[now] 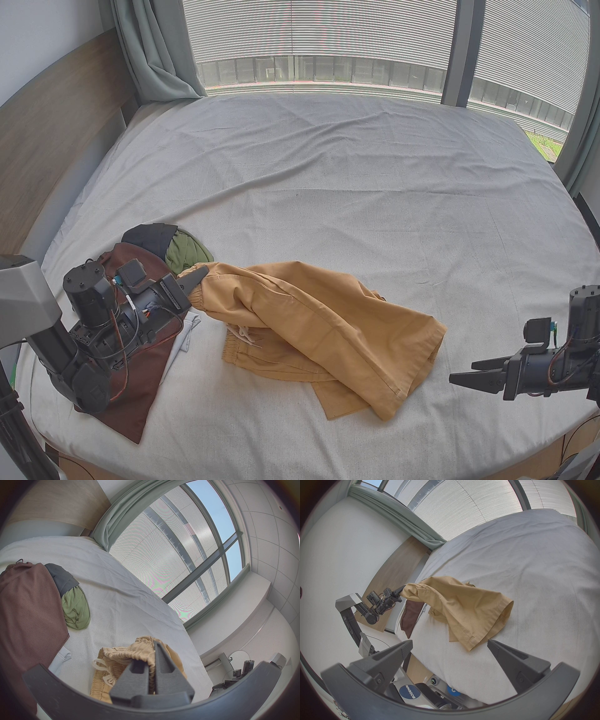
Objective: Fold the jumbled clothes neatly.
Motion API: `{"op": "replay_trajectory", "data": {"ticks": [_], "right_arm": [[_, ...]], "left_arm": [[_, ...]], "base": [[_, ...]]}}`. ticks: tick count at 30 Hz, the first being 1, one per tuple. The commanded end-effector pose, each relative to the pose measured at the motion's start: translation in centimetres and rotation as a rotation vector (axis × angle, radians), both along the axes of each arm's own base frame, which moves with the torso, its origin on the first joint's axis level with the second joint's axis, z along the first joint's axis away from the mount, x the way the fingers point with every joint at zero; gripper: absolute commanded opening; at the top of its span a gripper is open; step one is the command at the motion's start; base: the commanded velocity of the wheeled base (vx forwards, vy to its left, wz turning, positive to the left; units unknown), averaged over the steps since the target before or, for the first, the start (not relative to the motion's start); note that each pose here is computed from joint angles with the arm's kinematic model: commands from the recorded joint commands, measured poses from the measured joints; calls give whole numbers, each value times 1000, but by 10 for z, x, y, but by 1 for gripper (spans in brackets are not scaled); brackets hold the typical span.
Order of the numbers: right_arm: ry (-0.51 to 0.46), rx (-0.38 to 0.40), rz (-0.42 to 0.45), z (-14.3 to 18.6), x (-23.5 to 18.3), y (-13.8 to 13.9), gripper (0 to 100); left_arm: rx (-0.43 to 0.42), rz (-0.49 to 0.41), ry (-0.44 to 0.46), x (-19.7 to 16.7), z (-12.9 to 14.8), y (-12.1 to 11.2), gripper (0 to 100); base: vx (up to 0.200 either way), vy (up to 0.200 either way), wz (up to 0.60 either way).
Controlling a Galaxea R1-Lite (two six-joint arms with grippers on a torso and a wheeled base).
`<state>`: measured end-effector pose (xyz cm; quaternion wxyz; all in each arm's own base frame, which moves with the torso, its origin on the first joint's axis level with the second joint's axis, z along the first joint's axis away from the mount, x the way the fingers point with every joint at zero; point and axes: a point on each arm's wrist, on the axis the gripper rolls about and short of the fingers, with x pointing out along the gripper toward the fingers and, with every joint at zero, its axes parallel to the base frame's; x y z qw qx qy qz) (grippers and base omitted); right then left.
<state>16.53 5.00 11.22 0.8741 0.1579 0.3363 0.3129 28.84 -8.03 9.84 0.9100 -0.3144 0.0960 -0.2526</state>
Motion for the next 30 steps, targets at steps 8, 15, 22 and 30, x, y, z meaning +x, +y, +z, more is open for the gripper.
{"op": "replay_trajectory", "data": {"ticks": [8,15,22,30], "right_arm": [[117,9,2,-32,18,6,100],[148,5,12,-49,26,11,100],[169,8,31,-74,33,19,100],[186,51,26,-95,38,28,100]], "left_arm": [[-1,1,-2,1,0,0,0],[-1,1,-2,1,0,0,0],[0,1,-3,1,0,0,0],[-2,1,-4,1,1,0,0]], "base": [[0,0,0],[0,0,0],[0,0,0],[0,0,0]]}}
